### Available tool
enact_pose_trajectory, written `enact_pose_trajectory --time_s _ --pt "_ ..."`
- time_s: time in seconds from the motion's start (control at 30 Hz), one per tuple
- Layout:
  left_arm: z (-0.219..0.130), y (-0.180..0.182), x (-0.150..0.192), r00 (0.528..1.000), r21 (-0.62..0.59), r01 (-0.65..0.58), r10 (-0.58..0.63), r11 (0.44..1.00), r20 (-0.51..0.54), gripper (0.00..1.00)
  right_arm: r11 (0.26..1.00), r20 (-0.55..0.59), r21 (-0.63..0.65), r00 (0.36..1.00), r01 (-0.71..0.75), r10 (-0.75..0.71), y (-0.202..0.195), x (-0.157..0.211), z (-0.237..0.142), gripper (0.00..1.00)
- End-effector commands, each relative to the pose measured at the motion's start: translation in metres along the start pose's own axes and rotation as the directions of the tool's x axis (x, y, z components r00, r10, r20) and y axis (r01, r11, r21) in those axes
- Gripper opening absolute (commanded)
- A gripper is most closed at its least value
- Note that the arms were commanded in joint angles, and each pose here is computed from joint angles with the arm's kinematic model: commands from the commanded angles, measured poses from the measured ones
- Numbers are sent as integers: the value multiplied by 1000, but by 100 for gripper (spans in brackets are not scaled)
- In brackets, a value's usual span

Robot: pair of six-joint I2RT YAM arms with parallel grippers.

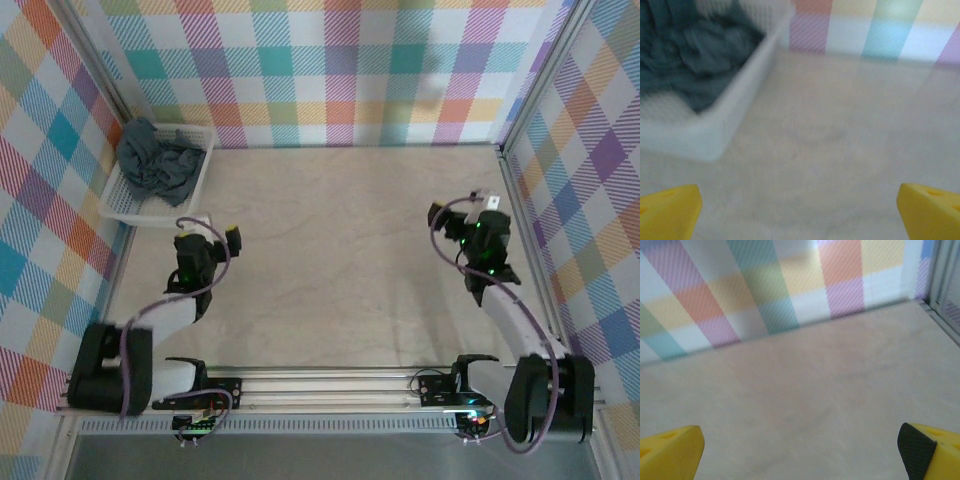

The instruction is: Fold the inside-out t-shirt

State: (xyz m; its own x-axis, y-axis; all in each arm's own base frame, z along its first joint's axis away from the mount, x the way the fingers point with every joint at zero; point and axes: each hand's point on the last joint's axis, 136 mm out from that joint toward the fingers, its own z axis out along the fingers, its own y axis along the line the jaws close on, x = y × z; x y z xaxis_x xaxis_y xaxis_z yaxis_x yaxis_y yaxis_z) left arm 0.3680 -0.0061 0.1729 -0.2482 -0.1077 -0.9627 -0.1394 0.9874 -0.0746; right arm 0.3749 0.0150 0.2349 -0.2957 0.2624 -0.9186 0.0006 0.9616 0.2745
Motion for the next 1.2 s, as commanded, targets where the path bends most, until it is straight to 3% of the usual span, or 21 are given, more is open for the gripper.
enact_pose_trajectory --time_s 0.0,0.07,0.17,0.3,0.43,0.53,0.7,0.73,0.83,0.97,1.07,1.17 --pt "-21 17 -69 990 -126 134 -127 983 57 100 975 -347 -80 923 -207 167 38 36 -15 100" --pt "-19 26 -102 985 -200 171 -166 965 43 100 959 -443 -156 885 -235 145 71 37 -16 100" --pt "15 52 -127 957 -305 247 -280 920 -71 100 932 -564 -253 822 -261 78 118 43 -15 100" --pt "88 93 -126 850 -398 383 -487 833 -202 100 899 -651 -314 758 -306 30 155 51 -10 100" --pt "166 114 -108 789 -442 385 -538 810 -298 100 874 -682 -340 731 -347 24 170 57 -3 100" --pt "222 108 -89 741 -376 428 -557 822 -374 100 879 -685 -344 729 -329 5 171 60 3 100" --pt "275 107 -42 686 -367 446 -575 817 -445 100 885 -705 -350 708 -308 -33 173 64 13 100" --pt "281 110 -36 687 -370 446 -577 815 -443 94 884 -706 -354 707 -306 -38 174 64 14 100" --pt "285 111 -55 717 -325 465 -566 824 -408 0 883 -703 -361 710 -300 -46 175 61 15 100" --pt "262 106 -123 773 -244 486 -543 839 -327 0 878 -677 -376 735 -296 -42 179 48 12 100" --pt "219 92 -190 789 -182 526 -556 831 -260 0 873 -648 -386 761 -299 -26 180 36 5 100" --pt "159 53 -266 808 -25 560 -553 828 -203 0 869 -609 -397 793 -297 -6 181 23 -3 100"
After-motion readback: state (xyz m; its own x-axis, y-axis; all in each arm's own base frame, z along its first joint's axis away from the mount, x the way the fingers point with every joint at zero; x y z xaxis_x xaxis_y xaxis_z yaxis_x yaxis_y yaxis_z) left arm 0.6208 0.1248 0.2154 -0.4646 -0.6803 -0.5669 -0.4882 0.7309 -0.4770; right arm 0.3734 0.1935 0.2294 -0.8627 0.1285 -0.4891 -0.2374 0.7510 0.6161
